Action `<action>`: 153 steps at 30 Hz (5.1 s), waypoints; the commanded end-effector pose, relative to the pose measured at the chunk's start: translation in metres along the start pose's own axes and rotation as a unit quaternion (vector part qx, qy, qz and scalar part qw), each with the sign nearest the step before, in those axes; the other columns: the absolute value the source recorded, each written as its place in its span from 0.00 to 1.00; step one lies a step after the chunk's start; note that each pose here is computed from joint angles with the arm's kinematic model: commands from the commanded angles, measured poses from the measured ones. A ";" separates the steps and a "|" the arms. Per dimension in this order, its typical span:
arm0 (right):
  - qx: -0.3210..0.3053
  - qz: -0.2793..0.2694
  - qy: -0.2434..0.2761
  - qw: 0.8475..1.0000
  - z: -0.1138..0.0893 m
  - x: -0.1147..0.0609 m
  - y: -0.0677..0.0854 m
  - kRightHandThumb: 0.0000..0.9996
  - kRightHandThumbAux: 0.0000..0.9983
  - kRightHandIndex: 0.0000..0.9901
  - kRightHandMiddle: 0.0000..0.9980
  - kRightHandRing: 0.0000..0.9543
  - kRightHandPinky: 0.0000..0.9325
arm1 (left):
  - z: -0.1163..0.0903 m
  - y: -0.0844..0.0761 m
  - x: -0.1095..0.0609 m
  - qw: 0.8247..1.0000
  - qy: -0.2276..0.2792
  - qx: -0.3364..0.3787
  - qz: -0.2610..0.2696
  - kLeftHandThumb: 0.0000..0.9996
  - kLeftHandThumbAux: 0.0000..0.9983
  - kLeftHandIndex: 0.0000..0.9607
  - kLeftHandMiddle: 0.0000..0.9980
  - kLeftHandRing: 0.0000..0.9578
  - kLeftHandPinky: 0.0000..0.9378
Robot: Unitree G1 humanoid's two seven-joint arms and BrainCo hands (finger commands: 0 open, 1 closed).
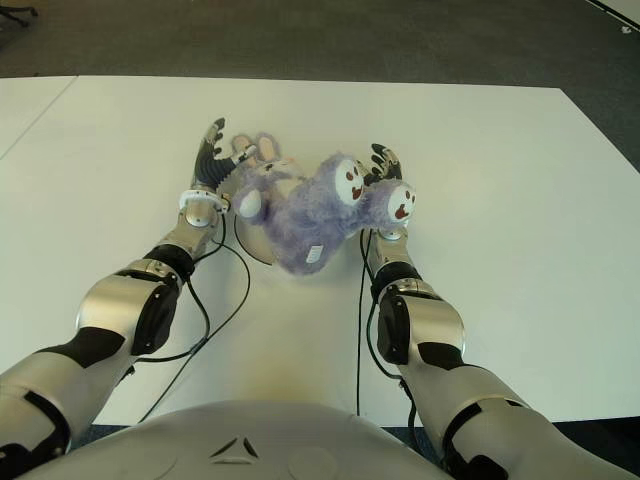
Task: Put the doll into the plate.
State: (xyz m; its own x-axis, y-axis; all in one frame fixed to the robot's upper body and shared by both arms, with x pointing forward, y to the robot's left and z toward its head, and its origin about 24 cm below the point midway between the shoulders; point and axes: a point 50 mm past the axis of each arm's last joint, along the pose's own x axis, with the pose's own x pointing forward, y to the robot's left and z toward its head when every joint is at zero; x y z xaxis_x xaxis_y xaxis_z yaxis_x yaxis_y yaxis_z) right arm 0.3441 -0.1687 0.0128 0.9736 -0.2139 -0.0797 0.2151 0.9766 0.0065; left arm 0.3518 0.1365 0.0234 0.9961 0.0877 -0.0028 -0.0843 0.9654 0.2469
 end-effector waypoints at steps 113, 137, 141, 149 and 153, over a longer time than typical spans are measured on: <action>0.003 -0.031 0.196 0.980 -0.088 -0.055 -0.015 0.69 0.74 0.40 0.18 0.14 0.12 | -0.096 0.011 -0.062 0.961 0.238 -0.141 0.014 0.00 0.70 0.09 0.14 0.14 0.13; 0.008 -0.032 0.198 0.980 -0.088 -0.055 -0.015 0.69 0.74 0.40 0.19 0.15 0.12 | -0.096 0.010 -0.061 0.961 0.240 -0.138 0.016 0.00 0.70 0.08 0.13 0.14 0.17; 0.009 -0.031 0.199 0.980 -0.088 -0.054 -0.015 0.69 0.74 0.40 0.19 0.15 0.13 | -0.096 0.010 -0.062 0.960 0.241 -0.140 0.016 0.00 0.69 0.08 0.13 0.14 0.17; 0.011 -0.031 0.198 0.980 -0.088 -0.054 -0.014 0.69 0.74 0.40 0.18 0.15 0.15 | -0.096 0.010 -0.062 0.960 0.239 -0.142 0.016 0.00 0.68 0.08 0.13 0.14 0.16; 0.014 -0.032 0.197 0.980 -0.087 -0.055 -0.014 0.69 0.74 0.40 0.18 0.15 0.14 | -0.096 0.010 -0.062 0.960 0.238 -0.144 0.016 0.00 0.68 0.07 0.13 0.14 0.17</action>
State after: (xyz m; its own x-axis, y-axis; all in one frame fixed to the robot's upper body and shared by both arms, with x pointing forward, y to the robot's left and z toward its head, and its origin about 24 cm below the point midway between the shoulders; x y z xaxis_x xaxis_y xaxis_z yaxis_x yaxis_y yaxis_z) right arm 0.3414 -0.1695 0.0092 0.9717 -0.2183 -0.0903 0.2209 0.9751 0.0200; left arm 0.3351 0.1607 -0.0032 0.9809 0.1330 -0.1418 -0.1415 0.9886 -0.0513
